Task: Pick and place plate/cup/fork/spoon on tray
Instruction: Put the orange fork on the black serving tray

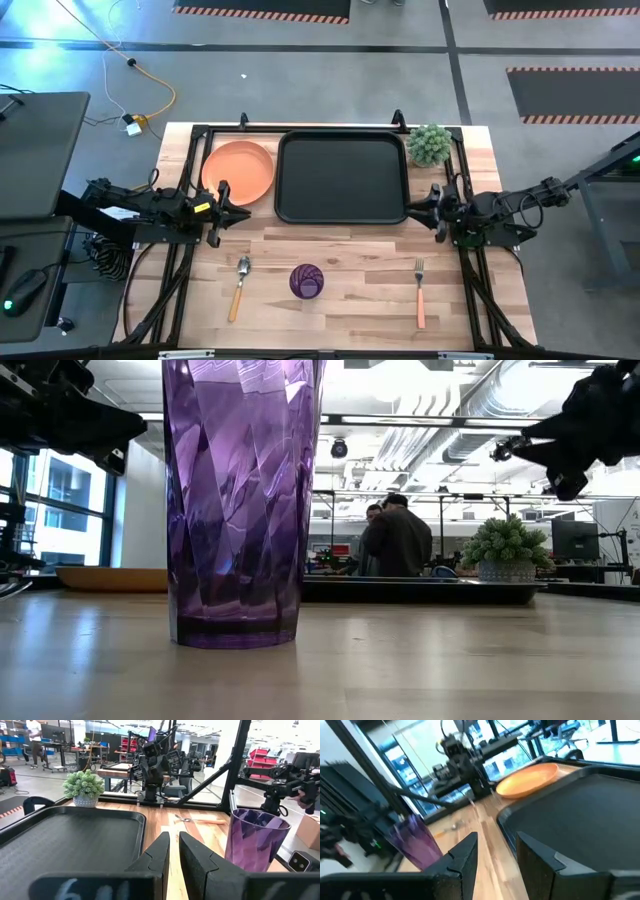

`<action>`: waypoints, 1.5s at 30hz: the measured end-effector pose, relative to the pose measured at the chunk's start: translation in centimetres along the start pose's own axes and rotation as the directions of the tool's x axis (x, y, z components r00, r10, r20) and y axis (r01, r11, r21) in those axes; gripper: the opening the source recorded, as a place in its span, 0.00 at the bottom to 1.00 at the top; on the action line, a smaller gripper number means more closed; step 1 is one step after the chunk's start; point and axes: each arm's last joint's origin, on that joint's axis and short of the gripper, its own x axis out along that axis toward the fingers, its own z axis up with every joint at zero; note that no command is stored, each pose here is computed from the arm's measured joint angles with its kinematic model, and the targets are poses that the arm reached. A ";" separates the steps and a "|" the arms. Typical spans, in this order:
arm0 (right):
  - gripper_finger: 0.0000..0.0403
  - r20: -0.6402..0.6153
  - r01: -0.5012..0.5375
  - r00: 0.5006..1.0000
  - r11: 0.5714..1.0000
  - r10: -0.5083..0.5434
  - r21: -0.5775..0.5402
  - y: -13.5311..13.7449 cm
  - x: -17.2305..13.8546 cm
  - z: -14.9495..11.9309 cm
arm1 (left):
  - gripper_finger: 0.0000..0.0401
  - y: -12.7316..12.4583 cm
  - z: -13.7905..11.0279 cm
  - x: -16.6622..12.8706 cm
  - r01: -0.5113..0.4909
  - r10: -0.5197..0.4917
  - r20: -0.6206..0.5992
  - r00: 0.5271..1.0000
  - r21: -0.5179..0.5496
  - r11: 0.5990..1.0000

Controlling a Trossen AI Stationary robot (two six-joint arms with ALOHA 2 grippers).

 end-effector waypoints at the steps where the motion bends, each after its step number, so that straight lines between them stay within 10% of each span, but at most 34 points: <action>1: 0.31 0.019 -0.013 1.000 1.000 0.013 0.009 0.1 0.0 0.2 | 0.08 0.0 0.0 0.0 0.000 0.000 0.000 1.000 0.000 1.000; 16: 0.31 0.246 -0.193 0.956 0.974 0.159 0.122 2.6 -1.9 6.7 | 0.08 0.1 0.0 0.0 -0.026 0.027 0.004 1.000 -0.117 0.993; 30: 0.31 -0.199 0.060 0.979 0.880 0.040 0.470 5.9 -0.3 10.8 | 0.08 0.4 0.3 0.0 -0.142 0.152 0.035 0.988 -0.209 0.968; 36: 0.31 -0.501 0.308 0.866 0.778 0.010 0.547 7.1 1.9 10.1 | 0.08 0.5 0.3 0.0 -0.152 0.163 0.036 0.986 -0.209 0.966; 45: 0.31 -0.835 0.707 0.546 0.572 -0.070 0.415 7.4 4.7 6.6 | 0.08 0.5 0.3 0.0 -0.149 0.163 0.035 0.986 -0.255 0.955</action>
